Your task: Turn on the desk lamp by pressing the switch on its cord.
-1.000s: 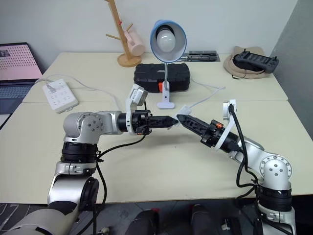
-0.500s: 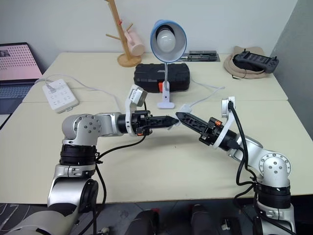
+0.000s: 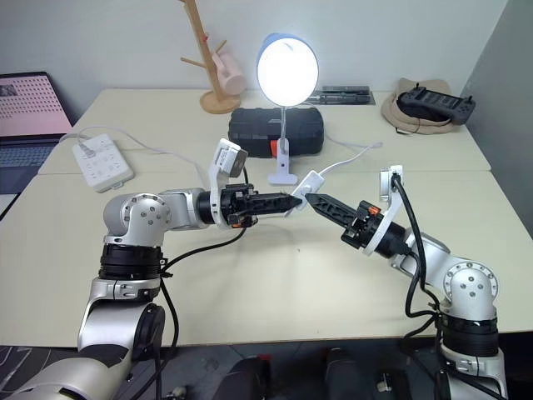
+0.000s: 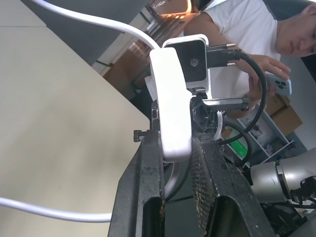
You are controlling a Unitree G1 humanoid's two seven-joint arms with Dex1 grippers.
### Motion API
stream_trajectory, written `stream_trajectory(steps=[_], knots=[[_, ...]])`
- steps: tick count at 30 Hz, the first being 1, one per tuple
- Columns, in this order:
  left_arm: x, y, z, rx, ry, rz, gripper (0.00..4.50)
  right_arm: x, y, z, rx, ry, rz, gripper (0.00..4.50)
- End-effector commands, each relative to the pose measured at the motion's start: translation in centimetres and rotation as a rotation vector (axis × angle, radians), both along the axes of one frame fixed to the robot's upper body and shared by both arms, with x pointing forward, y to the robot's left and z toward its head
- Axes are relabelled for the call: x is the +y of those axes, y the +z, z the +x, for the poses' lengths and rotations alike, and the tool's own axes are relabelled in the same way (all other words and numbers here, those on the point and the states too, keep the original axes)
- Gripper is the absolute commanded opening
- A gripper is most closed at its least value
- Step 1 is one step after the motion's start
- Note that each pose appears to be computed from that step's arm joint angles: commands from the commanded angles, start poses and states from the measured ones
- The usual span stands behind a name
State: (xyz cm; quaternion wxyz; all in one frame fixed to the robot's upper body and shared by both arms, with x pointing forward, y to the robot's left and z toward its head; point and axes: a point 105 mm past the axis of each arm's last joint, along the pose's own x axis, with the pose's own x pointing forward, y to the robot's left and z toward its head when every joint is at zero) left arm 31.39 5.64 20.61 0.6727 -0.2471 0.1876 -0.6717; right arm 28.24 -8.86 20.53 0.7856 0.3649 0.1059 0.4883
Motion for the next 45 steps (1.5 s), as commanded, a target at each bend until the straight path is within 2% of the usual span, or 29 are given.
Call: stream_trajectory(steps=[1, 6, 7, 12, 15, 18, 22, 26, 29, 34, 36, 39, 45], knots=[[-0.5, 0.7, -0.2, -0.033, -0.017, 0.007, 0.38, 0.4, 1.1, -0.7, -0.051, 0.027, 0.012, 0.55], [-0.4, 0.6, -0.2, -0.041, -0.01, 0.019, 0.38, 0.1, 1.1, -0.5, -0.053, 0.011, -0.004, 0.55], [-0.3, 0.6, -0.2, -0.043, -0.008, 0.021, 0.38, 0.0, 1.2, -0.7, -0.055, 0.025, 0.002, 1.25], [0.1, 0.9, 0.2, -0.08, 0.005, 0.045, 0.38, -0.6, 1.0, -0.7, -0.049, 0.005, -0.015, 2.23], [0.7, 0.7, 1.0, -0.153, 0.028, 0.111, 0.38, -1.8, -0.3, -1.2, -0.046, -0.016, -0.117, 2.99], [1.9, -1.5, 2.3, -0.376, 0.034, 0.325, 0.38, -4.0, -2.2, -1.6, -0.058, -0.078, -0.305, 3.64], [3.1, -3.9, 4.2, -0.622, 0.019, 0.552, 0.38, -5.7, -2.3, -1.9, -0.171, -0.156, -0.557, 4.47], [4.0, -5.8, 5.5, -0.796, -0.032, 0.703, 0.38, -5.7, -2.6, -3.4, -0.262, -0.129, -0.726, 4.47], [4.4, -7.0, 6.3, -0.916, -0.079, 0.801, 0.38, -5.6, -3.9, -4.6, -0.299, -0.098, -0.845, 4.47], [3.9, -7.8, 6.6, -0.968, -0.14, 0.809, 0.38, -5.6, -4.1, -4.5, -0.319, -0.144, -0.844, 4.47], [3.8, -7.9, 6.7, -0.978, -0.158, 0.807, 1.09, -5.6, -4.2, -4.4, -0.323, -0.156, -0.841, 4.5], [3.7, -7.5, 6.9, -0.977, -0.155, 0.792, 1.66, -5.9, -4.4, -4.3, -0.323, -0.167, -0.842, 4.5], [4.9, -4.3, 6.7, -0.93, -0.143, 0.705, 3.0, -6.6, -4.4, -4.2, -0.332, -0.178, -0.851, 4.5]])
